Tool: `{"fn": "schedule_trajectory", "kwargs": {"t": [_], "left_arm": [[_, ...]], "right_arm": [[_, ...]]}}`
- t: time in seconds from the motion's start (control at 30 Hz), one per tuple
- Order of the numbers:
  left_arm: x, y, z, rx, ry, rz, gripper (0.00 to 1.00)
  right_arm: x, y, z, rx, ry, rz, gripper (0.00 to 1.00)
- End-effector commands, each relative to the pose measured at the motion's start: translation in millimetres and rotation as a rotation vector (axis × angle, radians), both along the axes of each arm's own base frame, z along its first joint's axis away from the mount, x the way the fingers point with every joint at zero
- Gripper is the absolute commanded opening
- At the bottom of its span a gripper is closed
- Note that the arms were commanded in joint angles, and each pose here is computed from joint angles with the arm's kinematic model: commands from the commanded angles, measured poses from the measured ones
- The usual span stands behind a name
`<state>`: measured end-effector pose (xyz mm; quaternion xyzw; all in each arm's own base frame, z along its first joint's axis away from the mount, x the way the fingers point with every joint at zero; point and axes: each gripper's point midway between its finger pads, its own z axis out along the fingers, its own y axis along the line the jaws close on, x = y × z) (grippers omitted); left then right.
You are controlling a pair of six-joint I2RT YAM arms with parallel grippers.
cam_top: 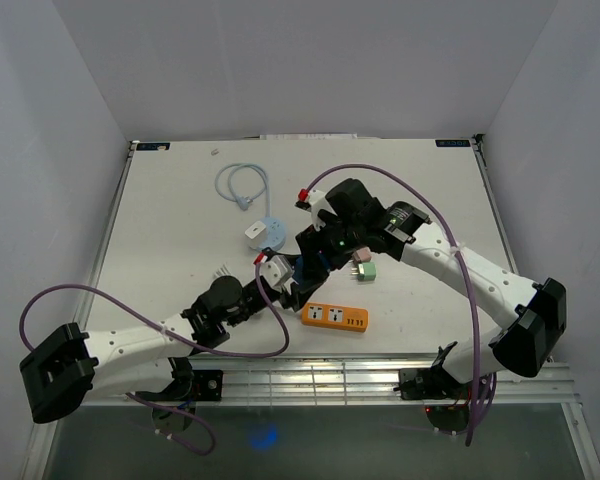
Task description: Insert the plug
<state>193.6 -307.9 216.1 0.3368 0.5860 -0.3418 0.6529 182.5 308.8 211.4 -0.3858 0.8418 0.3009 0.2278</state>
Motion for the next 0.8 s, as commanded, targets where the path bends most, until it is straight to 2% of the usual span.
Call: {"fn": "schedule_trajectory", "kwargs": {"t": [0.0, 0.1, 0.13, 0.2, 0.23, 0.27, 0.37, 0.5, 0.53, 0.6, 0.77], "left_arm": [[-1.1, -6.4, 36.1, -0.083, -0.05, -0.019, 0.36], [-1.8, -6.6, 34.5, -0.081, -0.044, -0.023, 0.42], [-7.2, -9.6, 35.1, -0.08, -0.048, -0.056, 0.51], [-9.2, -7.4, 35.9, -0.092, -0.041, -0.058, 0.61], [-10.8, -6.2, 36.9, -0.098, -0.04, -0.062, 0.67], [-11.8, -4.3, 37.7, -0.104, -0.038, -0.061, 0.83], [-18.4, 3.6, 40.1, -0.123, 0.0, -0.065, 0.98], [-23.8, 11.9, 37.3, -0.102, 0.105, -0.055, 0.98], [-25.2, 14.2, 24.9, -0.067, 0.175, -0.044, 0.98], [-17.9, 23.1, 32.3, -0.084, 0.225, 0.028, 0.98], [-10.3, 47.6, 10.0, -0.11, 0.469, 0.204, 0.98]], "right_arm": [[1.7, 0.9, 9.7, -0.029, -0.053, 0.032, 0.56], [3.2, 0.4, 6.6, -0.039, -0.065, 0.031, 0.43], [4.5, 0.8, 9.2, -0.029, -0.076, 0.032, 0.41], [5.6, 1.1, 9.6, -0.022, -0.089, 0.038, 0.34], [4.6, 0.7, 8.9, -0.018, -0.101, 0.057, 0.33], [6.3, 3.2, 10.3, -0.002, -0.123, 0.072, 0.32], [17.4, -3.8, 3.1, -0.038, -0.15, 0.041, 0.25], [29.2, -7.1, 0.7, -0.046, -0.18, 0.037, 0.22], [28.6, -6.1, 1.3, -0.036, -0.181, 0.044, 0.22], [32.4, -7.6, 0.3, -0.03, -0.196, 0.041, 0.2], [28.3, -12.0, 5.8, 0.036, -0.293, 0.081, 0.19]]}}
